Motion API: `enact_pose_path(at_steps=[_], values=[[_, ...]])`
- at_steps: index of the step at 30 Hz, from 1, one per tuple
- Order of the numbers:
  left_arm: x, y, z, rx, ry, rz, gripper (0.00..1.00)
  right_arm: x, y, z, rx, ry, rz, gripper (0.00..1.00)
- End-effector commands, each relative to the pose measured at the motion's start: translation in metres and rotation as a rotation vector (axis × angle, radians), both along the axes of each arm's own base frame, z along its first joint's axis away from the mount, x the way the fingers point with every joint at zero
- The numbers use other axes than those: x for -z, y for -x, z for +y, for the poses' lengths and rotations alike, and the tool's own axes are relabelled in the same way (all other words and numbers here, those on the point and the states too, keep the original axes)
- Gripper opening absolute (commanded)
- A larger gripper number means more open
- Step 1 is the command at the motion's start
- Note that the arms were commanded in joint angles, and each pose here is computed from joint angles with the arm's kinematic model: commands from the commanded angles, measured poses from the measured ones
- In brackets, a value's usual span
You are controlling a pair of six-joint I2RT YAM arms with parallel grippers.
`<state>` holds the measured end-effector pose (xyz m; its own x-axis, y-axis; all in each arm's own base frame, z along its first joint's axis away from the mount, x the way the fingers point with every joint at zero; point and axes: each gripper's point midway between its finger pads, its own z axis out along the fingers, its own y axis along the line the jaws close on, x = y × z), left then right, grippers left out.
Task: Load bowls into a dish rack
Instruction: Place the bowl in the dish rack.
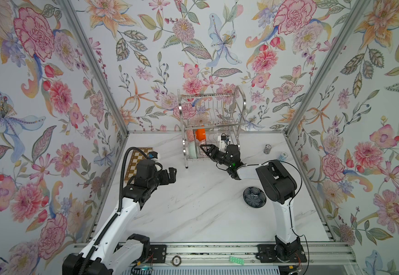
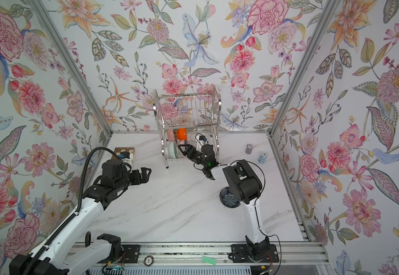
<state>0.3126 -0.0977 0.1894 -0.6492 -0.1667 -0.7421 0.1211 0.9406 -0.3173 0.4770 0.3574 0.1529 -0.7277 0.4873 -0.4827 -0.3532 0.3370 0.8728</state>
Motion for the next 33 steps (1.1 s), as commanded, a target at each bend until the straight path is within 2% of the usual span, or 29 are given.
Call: enact_pose_path(at_steps=[1, 4, 6, 8, 17, 20, 33], values=[[0.003, 0.002, 0.0, 0.01, -0.03, 0.006, 0.99, -0.005, -0.004, -0.009, 0.072, 0.035, -0.044, 0.76], [0.004, 0.003, 0.0, 0.011, -0.03, 0.009, 0.99, -0.004, -0.008, -0.01, 0.11, 0.018, -0.043, 0.77], [0.004, 0.002, 0.0, 0.011, -0.027, 0.01, 0.99, -0.005, -0.011, -0.01, 0.126, 0.008, -0.04, 0.84], [0.004, 0.002, 0.0, 0.01, -0.027, 0.007, 0.99, -0.006, -0.014, -0.009, 0.133, 0.012, -0.035, 0.86], [0.005, 0.002, 0.0, 0.011, -0.034, 0.009, 0.99, 0.007, -0.018, -0.023, 0.205, 0.096, -0.013, 0.86], [0.006, 0.002, 0.0, 0.011, -0.034, 0.012, 0.99, 0.01, -0.008, -0.015, 0.208, 0.115, -0.014, 0.86], [0.005, 0.002, 0.001, 0.01, -0.037, 0.01, 0.99, -0.012, 0.015, -0.041, 0.312, 0.162, -0.122, 0.86]])
